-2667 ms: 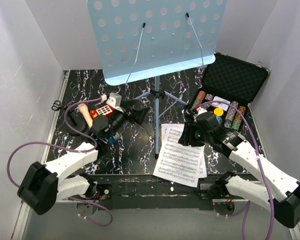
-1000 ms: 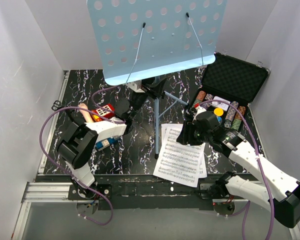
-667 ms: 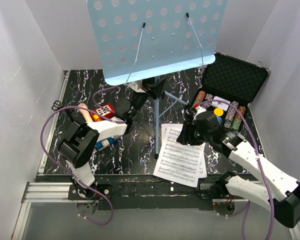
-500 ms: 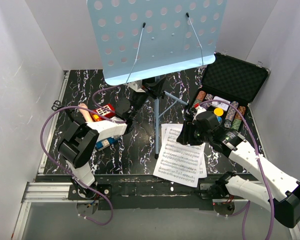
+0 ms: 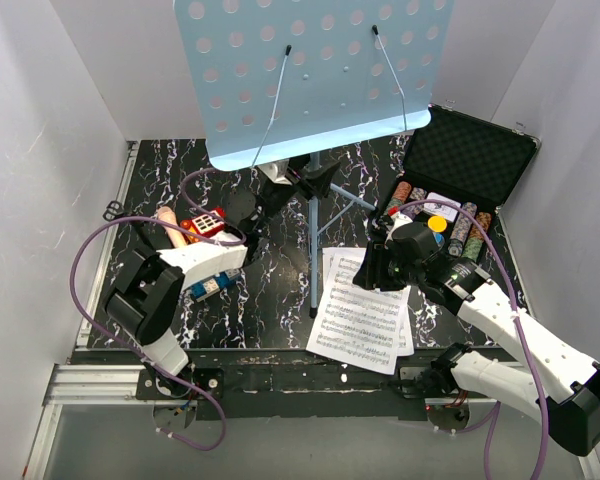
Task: Pack up the instrument practice props
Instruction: Unscrew the knob on the music stand.
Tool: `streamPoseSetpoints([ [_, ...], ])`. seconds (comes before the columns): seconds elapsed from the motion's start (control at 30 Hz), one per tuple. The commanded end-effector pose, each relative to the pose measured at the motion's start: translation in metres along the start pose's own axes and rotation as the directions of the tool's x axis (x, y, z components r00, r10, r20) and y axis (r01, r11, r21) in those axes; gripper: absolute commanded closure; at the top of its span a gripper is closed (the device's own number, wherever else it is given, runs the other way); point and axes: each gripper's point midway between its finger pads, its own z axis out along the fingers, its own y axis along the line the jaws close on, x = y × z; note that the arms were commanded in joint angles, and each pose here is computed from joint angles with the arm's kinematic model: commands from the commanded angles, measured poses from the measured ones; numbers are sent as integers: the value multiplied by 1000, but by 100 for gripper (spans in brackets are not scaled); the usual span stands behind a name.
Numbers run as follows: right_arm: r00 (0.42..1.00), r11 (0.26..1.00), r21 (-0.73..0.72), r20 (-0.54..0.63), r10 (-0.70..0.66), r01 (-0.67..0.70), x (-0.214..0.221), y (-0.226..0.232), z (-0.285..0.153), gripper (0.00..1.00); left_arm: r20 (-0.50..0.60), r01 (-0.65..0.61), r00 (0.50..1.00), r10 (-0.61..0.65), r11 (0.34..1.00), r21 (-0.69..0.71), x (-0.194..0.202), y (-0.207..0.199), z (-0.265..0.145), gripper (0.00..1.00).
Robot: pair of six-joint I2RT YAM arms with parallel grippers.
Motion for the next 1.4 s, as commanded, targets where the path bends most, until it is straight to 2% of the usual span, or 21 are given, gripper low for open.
streamPoseSetpoints([
  [0.0,999,999,-33,31,-8,9,-5,5,-1,45,5,78,997,-80,986,149,-25,-12,2,43],
  [0.13,999,999,-35,32,-7,8,-5,5,-2,45,27,175,983,-181,972,156,-28,4,-4,45],
  [0.3,999,999,-35,30,-11,12,-3,4,-1,45,44,191,979,-201,969,159,-36,18,-8,53],
  [0.67,1000,999,-32,27,-8,9,-2,3,1,45,5,251,966,-260,937,242,-31,14,-5,53],
  [0.83,999,999,-37,33,-10,11,-3,4,-1,45,-21,279,959,-284,923,265,-25,12,-1,57],
  [0.97,999,999,-40,38,-10,11,-5,6,-1,45,-24,291,955,-296,916,276,-24,11,2,73],
  [1.07,999,999,-42,38,-13,15,-6,6,-1,45,-24,303,951,-310,908,288,-27,9,4,96],
  [1.1,999,999,-48,45,-17,19,-8,8,-2,45,-33,309,949,-313,905,293,-27,8,5,100],
  [1.23,992,997,-61,113,-48,55,-24,13,-9,44,-103,352,936,-337,882,313,-29,5,7,100],
  [1.37,962,996,-20,259,-83,92,-62,14,-14,43,-158,406,914,-375,856,318,-34,14,4,100],
])
